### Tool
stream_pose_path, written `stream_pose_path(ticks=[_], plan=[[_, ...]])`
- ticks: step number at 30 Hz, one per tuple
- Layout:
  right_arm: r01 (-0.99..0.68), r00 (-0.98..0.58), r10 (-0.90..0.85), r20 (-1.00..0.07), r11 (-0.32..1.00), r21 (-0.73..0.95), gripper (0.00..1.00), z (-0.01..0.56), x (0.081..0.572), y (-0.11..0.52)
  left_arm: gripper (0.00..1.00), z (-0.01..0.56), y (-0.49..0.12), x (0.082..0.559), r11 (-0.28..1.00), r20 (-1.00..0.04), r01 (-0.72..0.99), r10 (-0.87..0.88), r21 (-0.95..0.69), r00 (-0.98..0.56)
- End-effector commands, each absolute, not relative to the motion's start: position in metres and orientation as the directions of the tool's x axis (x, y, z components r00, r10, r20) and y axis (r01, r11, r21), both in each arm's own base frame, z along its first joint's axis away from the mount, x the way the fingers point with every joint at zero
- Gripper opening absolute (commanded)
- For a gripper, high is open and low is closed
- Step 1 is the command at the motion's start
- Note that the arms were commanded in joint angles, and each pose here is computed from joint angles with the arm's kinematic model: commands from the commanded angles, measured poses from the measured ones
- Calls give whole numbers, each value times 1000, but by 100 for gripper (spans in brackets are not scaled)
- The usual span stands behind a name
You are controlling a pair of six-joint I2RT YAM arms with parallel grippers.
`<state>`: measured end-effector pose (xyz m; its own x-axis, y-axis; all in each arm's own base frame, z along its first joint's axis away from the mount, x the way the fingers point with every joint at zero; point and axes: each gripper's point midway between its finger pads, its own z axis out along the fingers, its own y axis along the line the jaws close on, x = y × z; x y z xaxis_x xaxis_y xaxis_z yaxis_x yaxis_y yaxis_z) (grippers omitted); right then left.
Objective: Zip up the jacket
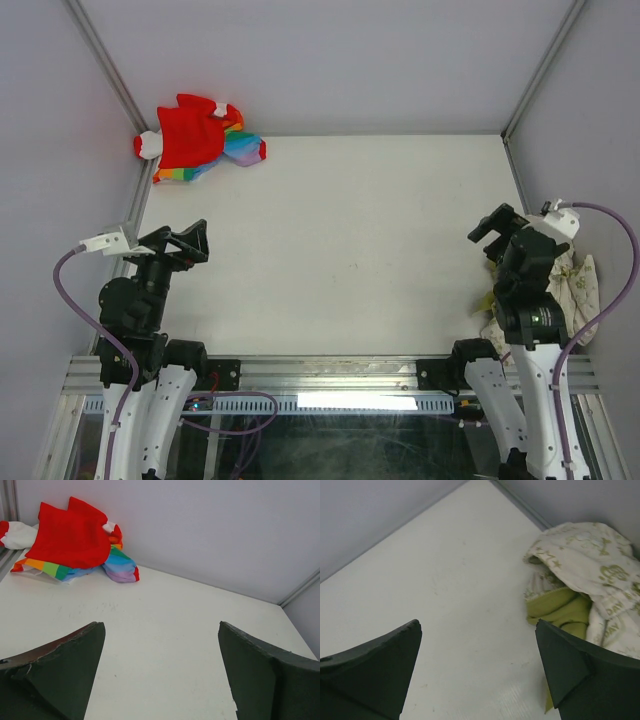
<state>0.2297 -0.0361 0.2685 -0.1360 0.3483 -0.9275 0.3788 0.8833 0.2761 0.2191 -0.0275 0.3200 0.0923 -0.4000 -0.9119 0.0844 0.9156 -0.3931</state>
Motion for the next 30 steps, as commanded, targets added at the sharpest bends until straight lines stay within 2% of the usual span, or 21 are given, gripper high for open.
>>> stream_pose_path(ticks=[1,6,13,18,21,22,24,26,28,29,30], plan=[[699,-43,375,-926,674,240,99,270,216,-91,99,344,-31,210,908,-897,136,-415,-397,153],[874,-70,323,-944,476,98,100,257,217,-124,99,347,-35,207,906,-895,157,-417,-394,157],[963,-62,346,-936,266,34,100,201,227,-166,99,346,-43,205,899,-896,195,-421,-392,140],[979,-81,482,-872,202,21,99,141,236,-188,99,348,-46,203,897,-895,210,-423,-390,143],[970,-167,542,-824,242,-37,98,100,243,-188,99,350,-46,200,895,-892,217,-426,-390,152],[962,-199,559,-805,267,-53,92,89,245,-185,99,350,-45,200,895,-891,218,-426,-390,155],[942,-259,577,-774,330,-69,73,75,252,-179,99,351,-46,199,893,-890,223,-428,-390,156],[919,-287,589,-756,391,-45,45,69,260,-172,99,351,-47,199,892,-891,229,-428,-389,153],[888,-306,592,-746,461,1,11,73,270,-160,99,351,-48,198,891,-891,234,-427,-388,151],[862,-321,584,-745,506,24,0,78,279,-150,99,351,-48,198,892,-891,232,-428,-388,152],[828,-336,575,-746,557,57,0,87,290,-138,99,351,-48,198,892,-891,232,-428,-388,152]])
